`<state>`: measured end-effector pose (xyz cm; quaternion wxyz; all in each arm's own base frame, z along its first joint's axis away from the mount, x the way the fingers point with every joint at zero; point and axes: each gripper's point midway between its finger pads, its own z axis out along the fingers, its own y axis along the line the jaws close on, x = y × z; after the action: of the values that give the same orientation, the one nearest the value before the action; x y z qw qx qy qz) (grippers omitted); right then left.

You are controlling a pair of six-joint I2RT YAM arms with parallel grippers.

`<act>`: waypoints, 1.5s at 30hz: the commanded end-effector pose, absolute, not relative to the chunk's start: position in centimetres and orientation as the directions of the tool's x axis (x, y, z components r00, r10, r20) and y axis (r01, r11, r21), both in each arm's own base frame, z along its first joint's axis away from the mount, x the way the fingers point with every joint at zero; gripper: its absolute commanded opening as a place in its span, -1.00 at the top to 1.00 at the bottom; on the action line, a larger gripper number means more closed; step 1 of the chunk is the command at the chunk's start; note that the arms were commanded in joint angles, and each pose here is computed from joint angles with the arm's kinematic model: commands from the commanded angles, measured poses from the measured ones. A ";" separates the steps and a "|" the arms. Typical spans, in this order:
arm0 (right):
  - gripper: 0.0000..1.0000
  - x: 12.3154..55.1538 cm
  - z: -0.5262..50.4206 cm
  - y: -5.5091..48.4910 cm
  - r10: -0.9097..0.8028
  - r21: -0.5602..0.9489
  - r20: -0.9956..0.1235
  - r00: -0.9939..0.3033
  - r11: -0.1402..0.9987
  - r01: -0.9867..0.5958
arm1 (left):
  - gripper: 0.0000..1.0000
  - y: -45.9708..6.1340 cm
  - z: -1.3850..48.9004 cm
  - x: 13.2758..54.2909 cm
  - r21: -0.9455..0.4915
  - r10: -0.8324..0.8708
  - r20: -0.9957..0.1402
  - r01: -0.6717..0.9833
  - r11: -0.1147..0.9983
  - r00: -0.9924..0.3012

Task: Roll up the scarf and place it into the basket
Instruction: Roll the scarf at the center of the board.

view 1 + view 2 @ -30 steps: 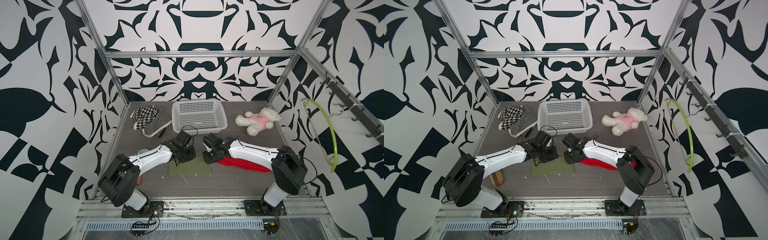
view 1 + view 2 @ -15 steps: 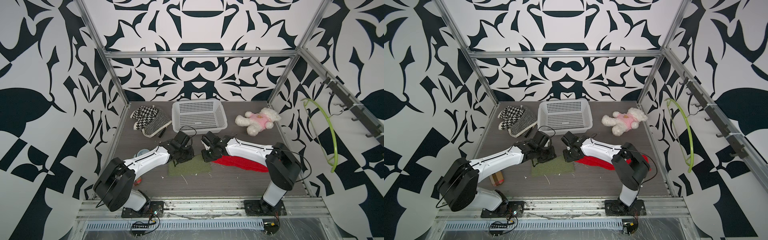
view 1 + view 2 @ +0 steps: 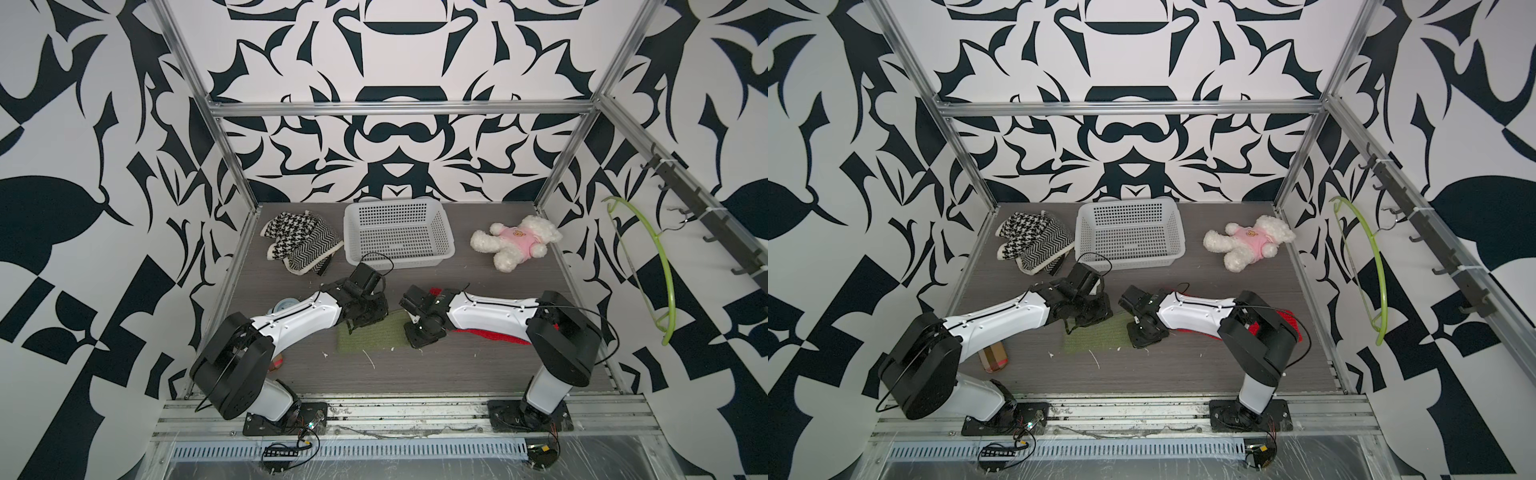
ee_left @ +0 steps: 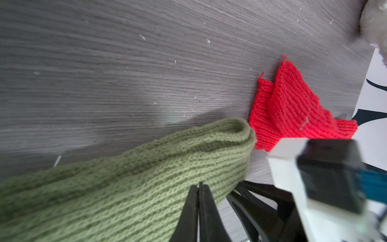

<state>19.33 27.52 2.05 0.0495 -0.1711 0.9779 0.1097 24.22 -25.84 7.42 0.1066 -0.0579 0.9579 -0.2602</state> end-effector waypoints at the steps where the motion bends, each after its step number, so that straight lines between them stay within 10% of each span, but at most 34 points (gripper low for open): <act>1: 0.54 20.3 5.0 27.6 -0.289 0.223 -0.223 -0.931 0.915 -0.337 | 0.84 -25.5 7.5 24.0 -0.496 -0.152 -0.173 -0.047 0.867 -0.973; 20: 0.50 21.1 2.0 25.9 -0.238 0.265 -0.161 -0.958 0.924 -0.274 | 0.85 -26.7 7.6 22.4 -0.506 -0.044 -0.144 0.035 0.862 -0.989; 27: 1.00 19.8 0.5 25.7 -0.240 0.287 -0.104 -0.965 0.922 -0.260 | 0.85 -26.0 5.8 20.7 -0.449 0.029 -0.080 0.062 0.891 -0.996; 45: 1.00 21.3 6.5 26.1 -0.239 0.321 -0.224 -0.945 0.897 -0.303 | 0.86 -25.4 2.8 20.4 -0.382 0.061 -0.041 0.072 0.921 -0.997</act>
<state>20.54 25.64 4.16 0.0688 -0.1307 0.9743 0.1703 20.26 -24.90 2.95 0.0165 0.0261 0.9808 -0.1926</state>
